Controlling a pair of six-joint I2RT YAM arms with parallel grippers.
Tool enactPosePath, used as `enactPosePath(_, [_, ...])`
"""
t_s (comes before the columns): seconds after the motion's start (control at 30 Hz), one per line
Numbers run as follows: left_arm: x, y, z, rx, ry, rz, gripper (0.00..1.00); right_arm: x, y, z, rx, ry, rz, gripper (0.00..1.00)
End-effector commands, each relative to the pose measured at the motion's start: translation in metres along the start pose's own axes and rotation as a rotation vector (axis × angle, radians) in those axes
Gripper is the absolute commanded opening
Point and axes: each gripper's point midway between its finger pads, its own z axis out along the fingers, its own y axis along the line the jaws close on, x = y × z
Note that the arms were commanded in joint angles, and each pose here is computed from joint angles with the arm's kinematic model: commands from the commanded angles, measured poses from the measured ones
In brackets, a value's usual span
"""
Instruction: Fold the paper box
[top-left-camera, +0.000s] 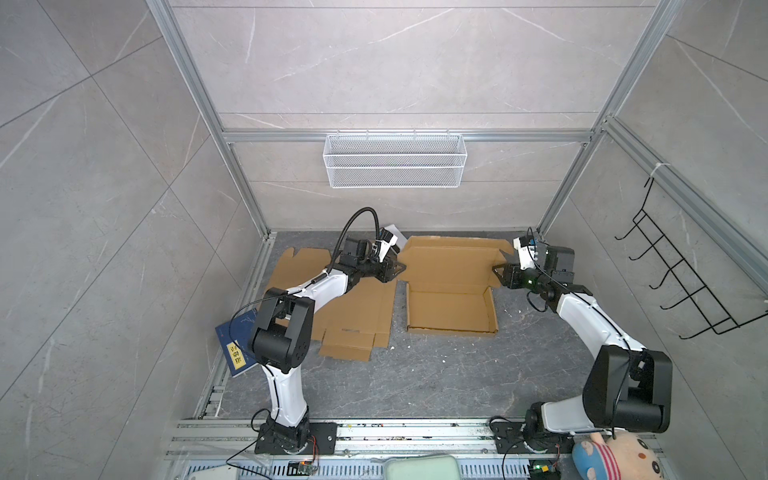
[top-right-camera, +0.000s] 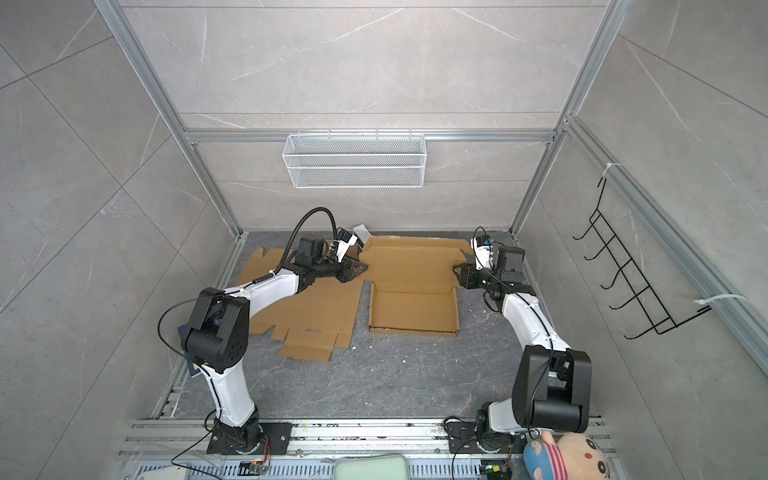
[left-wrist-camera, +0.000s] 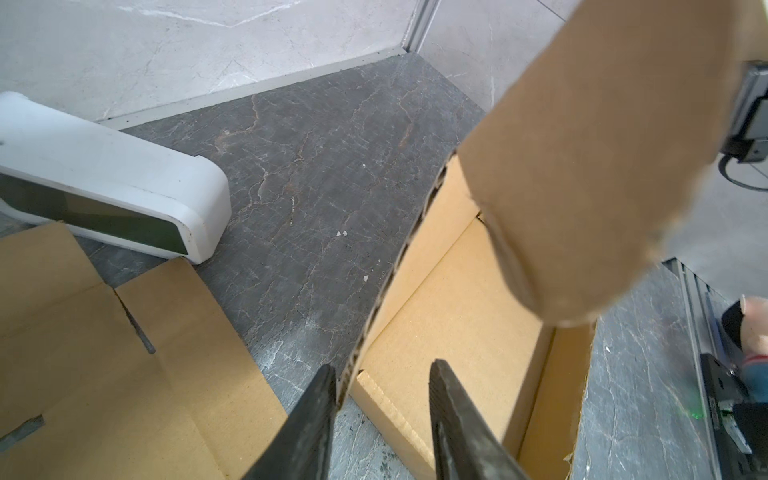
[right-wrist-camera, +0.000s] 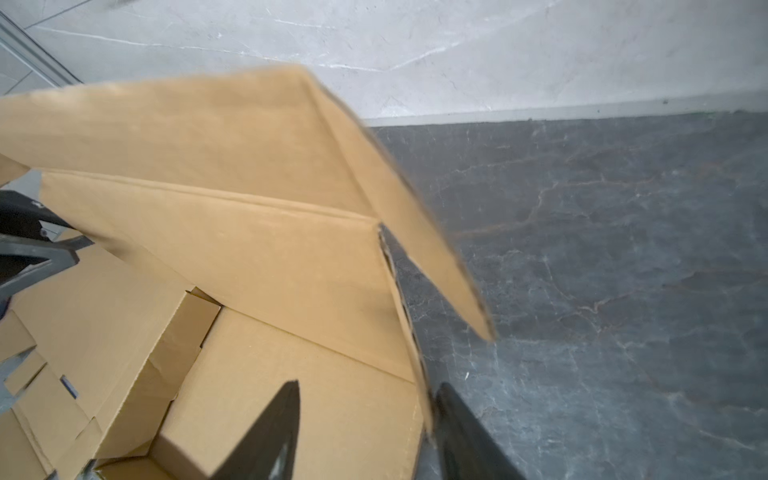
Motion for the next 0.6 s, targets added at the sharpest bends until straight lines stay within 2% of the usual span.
enactPosePath(0.0, [-0.021,-0.004,0.002,0.005,-0.059,0.042,0.38,-0.005,0.009,-0.006,-0.012,-0.018,-0.026,0.45])
enactPosePath(0.07, [-0.020,0.000,0.003,-0.014,-0.058,0.040,0.41,-0.004,0.008,-0.006,-0.006,-0.016,-0.028,0.42])
enactPosePath(0.17, [-0.020,0.009,0.001,-0.066,-0.054,0.027,0.53,-0.003,0.008,-0.006,-0.003,-0.014,-0.031,0.39])
enactPosePath(0.27, [-0.024,0.014,-0.002,-0.084,-0.065,0.035,0.56,-0.001,0.007,-0.004,-0.008,-0.008,-0.026,0.37])
enactPosePath(0.37, [-0.028,0.013,0.003,-0.064,-0.074,0.034,0.56,0.000,0.007,-0.002,-0.010,-0.003,-0.023,0.34])
enactPosePath(0.47, [-0.025,0.010,0.010,-0.038,-0.059,0.028,0.50,-0.001,0.007,0.000,-0.013,-0.004,-0.020,0.31])
enactPosePath(0.57, [-0.023,0.007,0.007,-0.040,-0.051,0.032,0.43,0.000,0.009,0.000,-0.021,0.001,-0.028,0.32])
